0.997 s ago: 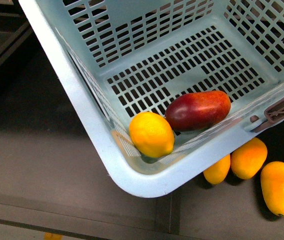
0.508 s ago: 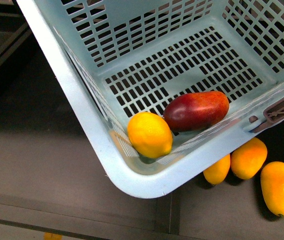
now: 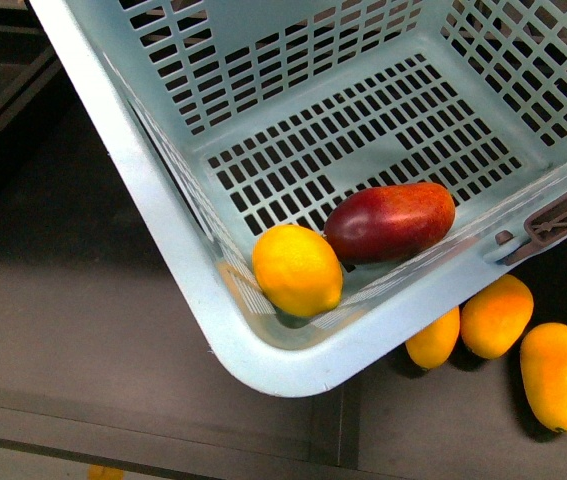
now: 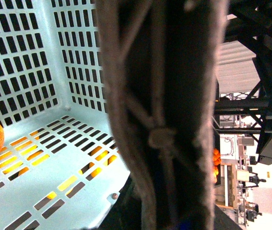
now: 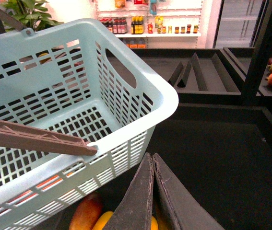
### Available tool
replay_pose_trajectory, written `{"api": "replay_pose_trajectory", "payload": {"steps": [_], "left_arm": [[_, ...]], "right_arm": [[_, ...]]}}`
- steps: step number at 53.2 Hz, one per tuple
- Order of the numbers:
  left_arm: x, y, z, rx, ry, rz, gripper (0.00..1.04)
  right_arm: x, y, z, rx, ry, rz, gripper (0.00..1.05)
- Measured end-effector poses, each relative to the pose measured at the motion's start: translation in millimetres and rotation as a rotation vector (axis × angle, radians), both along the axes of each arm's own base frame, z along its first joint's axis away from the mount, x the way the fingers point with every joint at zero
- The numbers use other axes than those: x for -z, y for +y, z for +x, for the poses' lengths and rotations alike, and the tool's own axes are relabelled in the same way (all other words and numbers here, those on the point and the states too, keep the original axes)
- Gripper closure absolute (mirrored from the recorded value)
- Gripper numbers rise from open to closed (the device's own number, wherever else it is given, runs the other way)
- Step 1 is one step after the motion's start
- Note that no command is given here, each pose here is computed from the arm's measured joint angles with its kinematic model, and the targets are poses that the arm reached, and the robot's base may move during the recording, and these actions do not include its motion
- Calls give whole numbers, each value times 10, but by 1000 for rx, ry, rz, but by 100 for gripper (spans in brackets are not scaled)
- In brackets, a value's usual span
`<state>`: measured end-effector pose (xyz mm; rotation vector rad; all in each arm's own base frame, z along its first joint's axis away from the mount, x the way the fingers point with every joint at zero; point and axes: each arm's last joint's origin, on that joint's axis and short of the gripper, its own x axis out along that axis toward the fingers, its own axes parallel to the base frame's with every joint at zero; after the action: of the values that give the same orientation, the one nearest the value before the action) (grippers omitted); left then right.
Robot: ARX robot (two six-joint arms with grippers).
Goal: Pick lemon and mango into basket
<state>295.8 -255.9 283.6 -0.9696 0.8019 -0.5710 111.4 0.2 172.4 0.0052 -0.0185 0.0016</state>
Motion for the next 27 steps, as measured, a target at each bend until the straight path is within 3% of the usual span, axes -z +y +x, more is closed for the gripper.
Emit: {"api": "replay_pose_trajectory", "payload": {"steps": [27], "left_arm": [[0,0,0,-1,-1,1,99]], "right_arm": [[33,-1,-143,1,7,-1,103]]}}
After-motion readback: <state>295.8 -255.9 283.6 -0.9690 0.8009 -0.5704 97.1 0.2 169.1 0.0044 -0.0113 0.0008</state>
